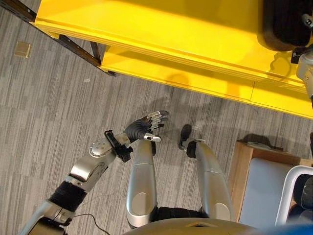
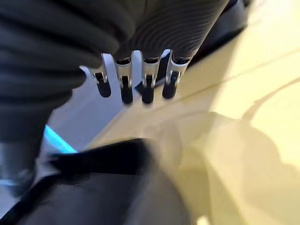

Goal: Move parts from the plastic box to the shelf.

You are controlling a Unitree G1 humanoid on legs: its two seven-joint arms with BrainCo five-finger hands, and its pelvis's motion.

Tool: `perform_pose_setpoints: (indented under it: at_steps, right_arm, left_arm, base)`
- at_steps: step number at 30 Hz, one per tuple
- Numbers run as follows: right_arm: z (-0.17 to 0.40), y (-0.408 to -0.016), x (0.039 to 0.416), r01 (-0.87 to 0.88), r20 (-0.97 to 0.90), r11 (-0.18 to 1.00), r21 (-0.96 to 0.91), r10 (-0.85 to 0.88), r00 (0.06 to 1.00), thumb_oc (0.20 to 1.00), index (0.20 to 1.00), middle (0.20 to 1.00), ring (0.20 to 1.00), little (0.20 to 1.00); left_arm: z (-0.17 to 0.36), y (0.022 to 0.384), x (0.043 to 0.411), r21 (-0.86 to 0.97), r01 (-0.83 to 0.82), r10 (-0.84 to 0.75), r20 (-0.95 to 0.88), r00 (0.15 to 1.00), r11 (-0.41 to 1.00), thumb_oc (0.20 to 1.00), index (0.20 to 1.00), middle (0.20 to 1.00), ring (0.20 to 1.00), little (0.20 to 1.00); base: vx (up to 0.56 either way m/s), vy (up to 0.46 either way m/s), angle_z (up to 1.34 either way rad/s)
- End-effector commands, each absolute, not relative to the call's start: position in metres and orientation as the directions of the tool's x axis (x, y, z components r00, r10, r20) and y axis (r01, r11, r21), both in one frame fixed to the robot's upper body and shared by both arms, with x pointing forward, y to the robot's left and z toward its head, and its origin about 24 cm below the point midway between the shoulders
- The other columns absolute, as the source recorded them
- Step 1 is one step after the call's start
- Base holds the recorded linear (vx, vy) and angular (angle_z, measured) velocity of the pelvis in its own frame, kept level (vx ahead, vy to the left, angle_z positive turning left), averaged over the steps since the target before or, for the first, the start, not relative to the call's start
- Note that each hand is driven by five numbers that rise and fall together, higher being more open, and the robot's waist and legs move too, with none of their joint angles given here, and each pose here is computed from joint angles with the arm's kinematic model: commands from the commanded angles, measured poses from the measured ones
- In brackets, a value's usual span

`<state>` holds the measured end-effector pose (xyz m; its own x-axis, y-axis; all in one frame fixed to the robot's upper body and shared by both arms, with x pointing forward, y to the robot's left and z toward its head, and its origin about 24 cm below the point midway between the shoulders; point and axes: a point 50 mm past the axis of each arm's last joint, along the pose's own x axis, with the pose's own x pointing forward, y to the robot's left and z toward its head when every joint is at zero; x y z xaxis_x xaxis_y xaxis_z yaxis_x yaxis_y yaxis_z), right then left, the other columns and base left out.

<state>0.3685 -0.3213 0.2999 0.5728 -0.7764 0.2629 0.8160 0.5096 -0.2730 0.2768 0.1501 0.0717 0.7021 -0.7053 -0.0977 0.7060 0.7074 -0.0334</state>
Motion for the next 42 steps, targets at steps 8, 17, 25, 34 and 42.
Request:
perform_pose_setpoints:
  at_steps: [8,17,25,34,42]
  right_arm:
    - [0.317,-0.309,0.368,0.828,0.338,0.533,-0.174,-0.758,0.559,1.000,1.000,1.000,1.000,1.000]
    - [0.294,-0.277,0.387,0.731,0.265,0.665,-0.151,-0.685,0.678,1.000,1.000,1.000,1.000,1.000]
    - [0.279,-0.259,0.397,0.607,0.200,0.791,-0.077,-0.585,0.786,1.000,1.000,1.000,1.000,1.000]
    - [0.272,-0.231,0.406,0.438,0.147,0.899,0.023,-0.437,0.887,1.000,1.000,1.000,1.000,1.000]
    - [0.269,-0.215,0.411,0.364,0.147,0.932,-0.009,-0.358,0.922,1.000,1.000,1.000,1.000,1.000]
  left_arm:
    - [0.066,0.109,0.286,0.012,0.679,-0.677,-0.068,0.733,0.734,1.000,1.000,1.000,1.000,1.000]
    - [0.080,0.073,0.305,0.003,0.659,-0.658,-0.033,0.752,0.753,1.000,1.000,1.000,1.000,1.000]
    - [0.095,0.057,0.317,-0.015,0.639,-0.639,-0.005,0.769,0.769,1.000,1.000,1.000,1.000,1.000]
    - [0.112,0.039,0.327,-0.038,0.625,-0.625,0.024,0.781,0.780,1.000,1.000,1.000,1.000,1.000]
    - [0.118,0.032,0.332,-0.053,0.609,-0.607,0.037,0.793,0.792,1.000,1.000,1.000,1.000,1.000]
  base:
    - [-0.02,0.002,-0.01]
    - [-0.05,0.068,-0.08]
    - [-0.03,0.074,-0.06]
    - [-0.01,0.068,-0.04]
    - [0.02,0.028,0.01]
